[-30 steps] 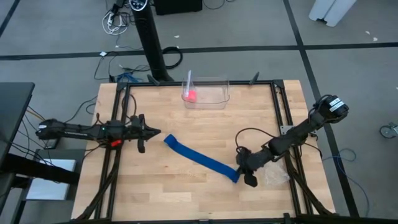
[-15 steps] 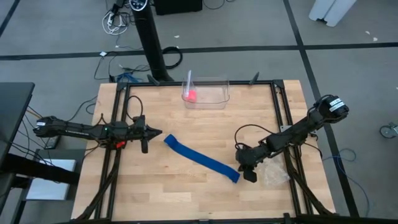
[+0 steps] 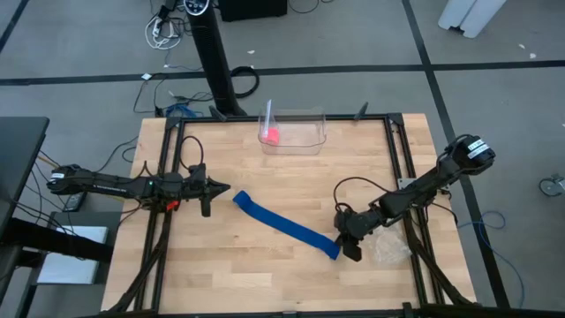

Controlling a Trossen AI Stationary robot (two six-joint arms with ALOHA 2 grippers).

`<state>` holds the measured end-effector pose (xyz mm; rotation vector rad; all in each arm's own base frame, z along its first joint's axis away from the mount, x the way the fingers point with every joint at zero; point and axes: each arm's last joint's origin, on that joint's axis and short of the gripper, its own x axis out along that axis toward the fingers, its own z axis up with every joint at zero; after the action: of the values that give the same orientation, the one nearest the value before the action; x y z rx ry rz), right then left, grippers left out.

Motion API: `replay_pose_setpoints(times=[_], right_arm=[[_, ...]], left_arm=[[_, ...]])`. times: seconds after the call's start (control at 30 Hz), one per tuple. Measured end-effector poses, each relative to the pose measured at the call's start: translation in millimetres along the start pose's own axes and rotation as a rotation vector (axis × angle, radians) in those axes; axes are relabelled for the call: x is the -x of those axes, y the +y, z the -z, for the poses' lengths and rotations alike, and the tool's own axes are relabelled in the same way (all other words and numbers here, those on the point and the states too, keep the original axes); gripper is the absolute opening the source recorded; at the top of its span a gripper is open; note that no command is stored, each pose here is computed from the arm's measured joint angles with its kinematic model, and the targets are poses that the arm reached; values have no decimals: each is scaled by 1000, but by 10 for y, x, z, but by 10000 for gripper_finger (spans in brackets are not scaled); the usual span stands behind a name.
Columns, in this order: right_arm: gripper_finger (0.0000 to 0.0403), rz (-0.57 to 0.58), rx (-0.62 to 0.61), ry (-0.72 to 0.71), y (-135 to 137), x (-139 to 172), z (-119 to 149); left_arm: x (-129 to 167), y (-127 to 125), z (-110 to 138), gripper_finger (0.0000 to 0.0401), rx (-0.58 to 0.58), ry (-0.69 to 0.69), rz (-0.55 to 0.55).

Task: Roll bandage
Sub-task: Roll the blue bandage

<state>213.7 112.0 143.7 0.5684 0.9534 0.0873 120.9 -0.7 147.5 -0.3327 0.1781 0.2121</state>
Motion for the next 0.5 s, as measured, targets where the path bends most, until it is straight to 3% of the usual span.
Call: replay_pose_setpoints(times=[0.23, 0.5], right_arm=[[106, -24, -105, 22, -38, 1, -46], [106, -3, -111, 60, -68, 2, -19]], left_arm=[[0, 1, 2, 10, 4, 1, 0], [0, 0, 2, 10, 3, 3, 1]])
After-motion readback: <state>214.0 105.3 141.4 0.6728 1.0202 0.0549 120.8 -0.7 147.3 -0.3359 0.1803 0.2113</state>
